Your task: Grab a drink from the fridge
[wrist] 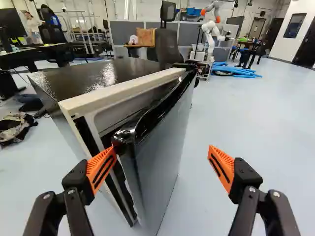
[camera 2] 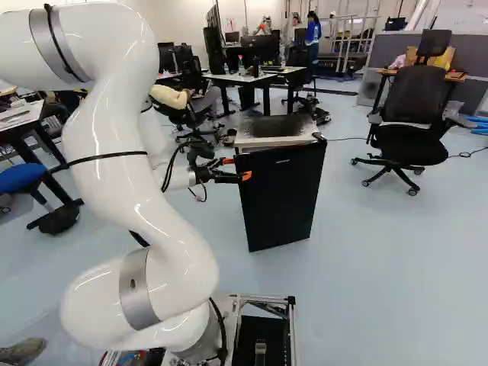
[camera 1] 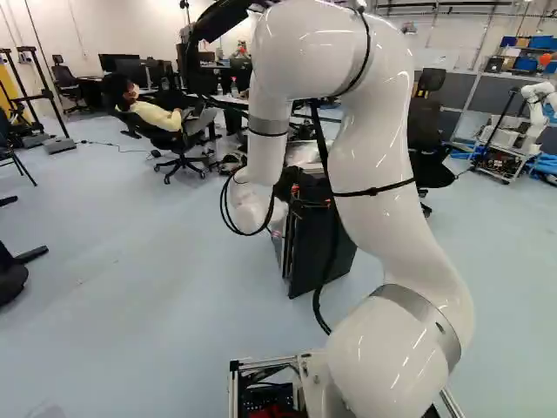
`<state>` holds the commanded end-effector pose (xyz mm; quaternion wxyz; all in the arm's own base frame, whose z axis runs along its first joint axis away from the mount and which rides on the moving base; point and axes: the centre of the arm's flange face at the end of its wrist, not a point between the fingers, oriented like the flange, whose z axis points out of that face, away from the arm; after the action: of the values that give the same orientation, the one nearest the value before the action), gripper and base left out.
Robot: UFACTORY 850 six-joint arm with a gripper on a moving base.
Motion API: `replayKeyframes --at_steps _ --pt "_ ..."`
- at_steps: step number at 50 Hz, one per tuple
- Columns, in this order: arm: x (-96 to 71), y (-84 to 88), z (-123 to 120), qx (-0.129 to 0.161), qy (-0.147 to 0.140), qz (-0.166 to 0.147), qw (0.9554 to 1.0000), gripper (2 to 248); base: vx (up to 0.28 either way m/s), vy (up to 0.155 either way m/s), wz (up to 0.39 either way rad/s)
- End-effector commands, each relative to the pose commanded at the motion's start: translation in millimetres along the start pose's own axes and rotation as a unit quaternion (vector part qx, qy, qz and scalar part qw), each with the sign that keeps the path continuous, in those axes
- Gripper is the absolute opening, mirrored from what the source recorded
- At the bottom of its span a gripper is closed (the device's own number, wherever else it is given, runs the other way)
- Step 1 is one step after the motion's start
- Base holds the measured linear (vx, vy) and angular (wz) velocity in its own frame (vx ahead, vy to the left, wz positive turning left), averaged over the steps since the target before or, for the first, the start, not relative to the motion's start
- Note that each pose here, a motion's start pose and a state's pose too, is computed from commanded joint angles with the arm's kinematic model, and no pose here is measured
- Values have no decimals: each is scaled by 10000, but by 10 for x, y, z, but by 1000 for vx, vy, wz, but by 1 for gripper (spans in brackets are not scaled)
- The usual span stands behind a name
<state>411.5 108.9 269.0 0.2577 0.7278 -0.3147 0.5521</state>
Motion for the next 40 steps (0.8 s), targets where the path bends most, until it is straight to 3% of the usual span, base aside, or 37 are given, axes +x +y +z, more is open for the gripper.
replayKeyframes --at_steps 12,40 --pt "-23 86 -99 70 -16 -91 9999 247 0 0 0" --pt "-68 -17 -273 279 -9 -132 9995 247 0 0 0"
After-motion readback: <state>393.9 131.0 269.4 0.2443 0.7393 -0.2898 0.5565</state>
